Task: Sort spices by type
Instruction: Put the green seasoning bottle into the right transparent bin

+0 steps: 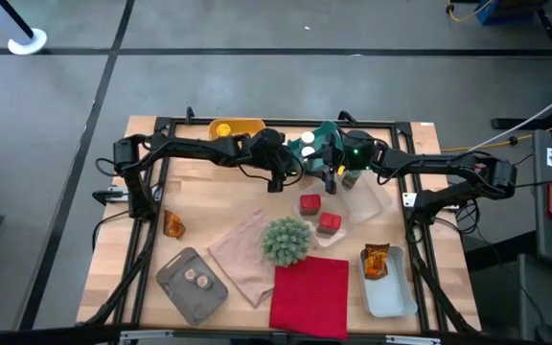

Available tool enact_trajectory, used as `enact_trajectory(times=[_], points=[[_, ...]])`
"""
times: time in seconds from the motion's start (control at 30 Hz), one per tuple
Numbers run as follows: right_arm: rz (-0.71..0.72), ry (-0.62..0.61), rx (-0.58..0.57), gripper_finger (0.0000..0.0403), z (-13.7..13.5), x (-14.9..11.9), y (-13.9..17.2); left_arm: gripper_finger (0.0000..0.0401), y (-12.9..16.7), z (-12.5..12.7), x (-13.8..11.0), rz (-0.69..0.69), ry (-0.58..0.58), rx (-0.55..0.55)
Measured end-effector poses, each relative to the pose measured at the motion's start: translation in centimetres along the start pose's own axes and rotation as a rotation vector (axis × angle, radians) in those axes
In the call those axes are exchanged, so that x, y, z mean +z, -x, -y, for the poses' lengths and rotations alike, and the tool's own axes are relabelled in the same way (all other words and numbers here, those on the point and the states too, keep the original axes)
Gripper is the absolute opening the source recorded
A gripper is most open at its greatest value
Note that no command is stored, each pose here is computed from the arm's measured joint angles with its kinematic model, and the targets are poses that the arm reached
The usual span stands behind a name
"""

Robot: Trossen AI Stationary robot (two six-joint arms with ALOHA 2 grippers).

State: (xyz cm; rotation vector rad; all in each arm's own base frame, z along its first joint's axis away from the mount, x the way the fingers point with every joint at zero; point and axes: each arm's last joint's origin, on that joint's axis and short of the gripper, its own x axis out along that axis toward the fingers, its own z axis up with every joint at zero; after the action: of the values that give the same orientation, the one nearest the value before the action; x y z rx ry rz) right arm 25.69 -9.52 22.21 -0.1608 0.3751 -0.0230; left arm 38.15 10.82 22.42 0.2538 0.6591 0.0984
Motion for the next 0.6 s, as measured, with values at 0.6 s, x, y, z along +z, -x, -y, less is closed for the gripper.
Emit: enact_trajectory(times=[0.6], points=[[-0.155, -0.048, 0.037, 0.0211, 0.8, 3.4, 0.7, 0.0197, 0.0, -0.2, 0.4, 0.035, 0.027, 0.030]])
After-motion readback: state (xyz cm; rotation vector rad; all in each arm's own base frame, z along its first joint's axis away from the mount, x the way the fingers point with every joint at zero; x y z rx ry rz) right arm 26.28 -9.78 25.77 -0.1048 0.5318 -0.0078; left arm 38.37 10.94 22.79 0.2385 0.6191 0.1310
